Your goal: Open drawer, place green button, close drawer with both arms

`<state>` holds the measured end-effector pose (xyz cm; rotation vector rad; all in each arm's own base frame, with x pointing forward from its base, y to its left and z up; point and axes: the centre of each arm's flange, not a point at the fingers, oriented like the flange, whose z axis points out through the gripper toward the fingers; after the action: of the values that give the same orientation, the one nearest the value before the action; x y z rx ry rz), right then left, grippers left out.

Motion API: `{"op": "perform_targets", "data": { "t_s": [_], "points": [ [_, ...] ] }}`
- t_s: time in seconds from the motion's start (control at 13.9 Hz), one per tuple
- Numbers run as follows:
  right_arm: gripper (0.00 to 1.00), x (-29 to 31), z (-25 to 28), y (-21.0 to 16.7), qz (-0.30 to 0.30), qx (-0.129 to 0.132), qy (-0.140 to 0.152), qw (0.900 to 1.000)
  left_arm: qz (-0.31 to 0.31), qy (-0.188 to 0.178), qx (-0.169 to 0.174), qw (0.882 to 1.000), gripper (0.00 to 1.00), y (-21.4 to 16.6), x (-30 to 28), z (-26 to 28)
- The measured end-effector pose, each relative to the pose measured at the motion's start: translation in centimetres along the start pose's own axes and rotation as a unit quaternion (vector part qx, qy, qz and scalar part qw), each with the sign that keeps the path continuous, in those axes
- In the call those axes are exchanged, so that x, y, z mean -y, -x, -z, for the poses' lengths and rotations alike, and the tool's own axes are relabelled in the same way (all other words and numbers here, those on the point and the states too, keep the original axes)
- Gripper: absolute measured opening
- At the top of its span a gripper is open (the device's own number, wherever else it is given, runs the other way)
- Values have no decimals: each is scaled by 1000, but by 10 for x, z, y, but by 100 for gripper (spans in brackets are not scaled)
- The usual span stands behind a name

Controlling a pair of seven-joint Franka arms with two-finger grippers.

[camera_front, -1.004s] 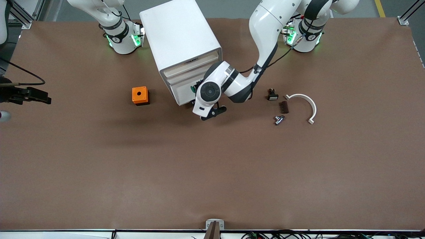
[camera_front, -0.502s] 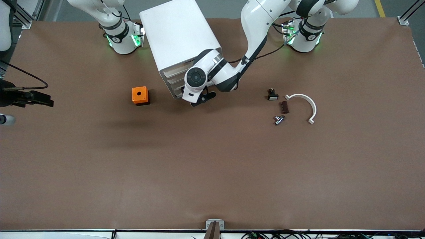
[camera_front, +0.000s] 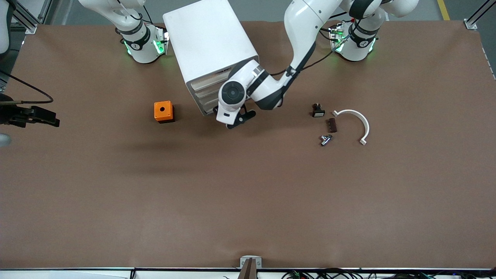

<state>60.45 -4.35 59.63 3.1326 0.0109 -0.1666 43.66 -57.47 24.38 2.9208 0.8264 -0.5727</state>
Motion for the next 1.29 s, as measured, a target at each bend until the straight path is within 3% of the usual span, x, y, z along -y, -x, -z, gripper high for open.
{"op": "perform_targets", "data": {
  "t_s": [0.22,0.43,0.65,1.0,1.29],
  "points": [
    [100,0,14,2,-1,-12,0,1000,23,34,-74,996,100,-89,22,98],
    [100,-1,27,17,-3,-3,-3,1000,44,70,-134,988,100,-132,57,203],
    [100,0,45,35,-2,-4,-5,1000,53,81,-148,984,100,-155,112,294],
    [100,-1,56,57,-2,7,-10,1000,-54,50,-169,983,100,-205,234,408],
    [100,-9,47,69,-8,-22,-13,1000,-97,41,-176,979,100,-195,314,471]
  ]
}}
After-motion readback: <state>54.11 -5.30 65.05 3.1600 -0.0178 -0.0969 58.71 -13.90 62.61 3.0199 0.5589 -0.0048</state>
